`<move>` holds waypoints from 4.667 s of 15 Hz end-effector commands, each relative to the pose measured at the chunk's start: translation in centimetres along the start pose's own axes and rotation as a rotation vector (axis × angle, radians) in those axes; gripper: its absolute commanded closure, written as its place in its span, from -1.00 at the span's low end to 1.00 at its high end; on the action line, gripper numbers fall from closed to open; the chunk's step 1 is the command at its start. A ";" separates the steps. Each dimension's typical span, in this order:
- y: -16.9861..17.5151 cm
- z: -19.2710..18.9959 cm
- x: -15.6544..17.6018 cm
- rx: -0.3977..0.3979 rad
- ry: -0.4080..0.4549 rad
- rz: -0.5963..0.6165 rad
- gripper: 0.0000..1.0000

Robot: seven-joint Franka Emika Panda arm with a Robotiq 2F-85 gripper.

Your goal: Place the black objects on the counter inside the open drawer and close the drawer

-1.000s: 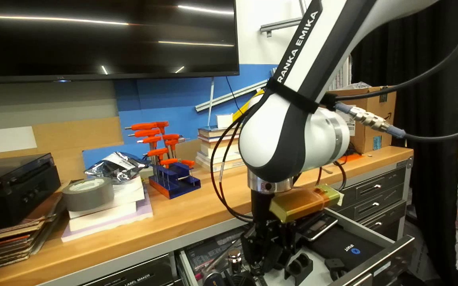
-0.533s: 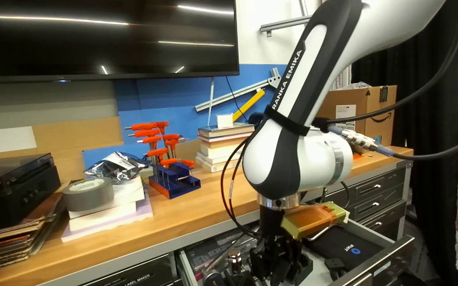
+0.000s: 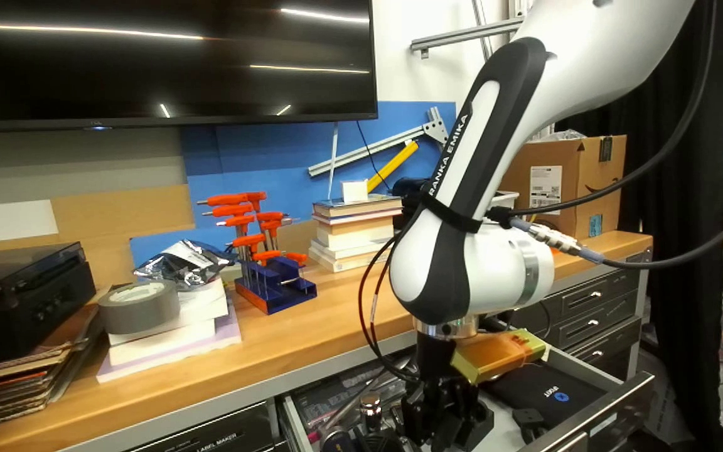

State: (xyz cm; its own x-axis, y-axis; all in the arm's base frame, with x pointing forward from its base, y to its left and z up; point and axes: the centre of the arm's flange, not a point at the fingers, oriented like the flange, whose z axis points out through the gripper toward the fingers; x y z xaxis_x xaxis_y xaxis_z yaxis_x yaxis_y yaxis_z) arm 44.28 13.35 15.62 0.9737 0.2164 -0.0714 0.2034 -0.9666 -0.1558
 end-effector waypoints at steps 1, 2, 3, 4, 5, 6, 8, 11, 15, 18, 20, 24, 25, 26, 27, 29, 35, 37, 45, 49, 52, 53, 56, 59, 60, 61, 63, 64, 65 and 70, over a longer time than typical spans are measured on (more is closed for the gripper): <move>0.8 0.0 1.1 0.020 0.030 0.004 0.71; 1.1 0.0 1.2 0.021 0.031 0.010 0.70; 1.4 0.0 1.3 0.019 0.032 0.018 0.69; 1.7 0.0 1.3 0.013 0.032 0.029 0.19; 2.1 -0.2 1.4 0.009 0.033 0.039 0.15; 2.5 -0.3 1.4 0.000 0.034 0.049 0.03; 3.1 -0.5 1.4 -0.013 0.036 0.063 -0.28; 3.7 -0.7 1.3 -0.024 0.038 0.075 -0.73; 3.6 -1.6 1.2 -0.045 0.046 0.084 -1.00; 3.7 -2.9 1.2 -0.097 0.048 0.138 -1.00; 4.2 -4.2 1.2 -0.169 0.056 0.209 -1.00; 6.1 -6.2 0.6 -0.303 0.075 0.397 -1.00; 6.7 -6.5 0.1 -0.326 0.076 0.450 -1.00; 7.2 -6.7 -0.3 -0.353 0.076 0.502 -1.00; 7.5 -6.6 -0.6 -0.373 0.076 0.558 -1.00; 8.1 -6.2 -1.4 -0.417 0.051 0.666 -1.00; 8.3 -5.0 -4.1 -0.501 0.024 1.016 -1.00; 8.5 -4.5 -4.8 -0.498 0.012 1.134 -1.00; 10.4 -2.6 -7.2 -0.424 -0.055 1.404 -1.00; 11.5 -1.5 -8.3 -0.278 -0.075 1.487 -1.00; 11.8 -0.9 -8.5 -0.155 0.006 1.488 -1.00; 11.8 -0.8 -8.4 -0.116 0.040 1.456 -1.00; 11.7 -0.8 -7.8 -0.036 0.143 1.366 -1.00; 11.2 -0.8 -7.3 0.009 0.210 1.283 -1.00; 10.9 -0.9 -6.9 0.031 0.233 1.255 -1.00; 10.6 -0.9 -6.5 0.041 0.258 1.235 -1.00; 9.9 -1.1 -5.3 0.089 0.315 1.202 -1.00; 9.3 -1.2 -4.7 0.105 0.344 1.190 -1.00; 8.7 -1.4 -4.0 0.120 0.370 1.175 -1.00; 6.8 -1.7 -1.2 0.177 0.455 1.104 -1.00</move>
State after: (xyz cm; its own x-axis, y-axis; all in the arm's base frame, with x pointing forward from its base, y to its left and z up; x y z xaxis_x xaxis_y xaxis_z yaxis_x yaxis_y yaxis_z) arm 42.92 5.79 16.67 0.5402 -0.8390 0.0660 -0.7917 -0.5332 -0.2983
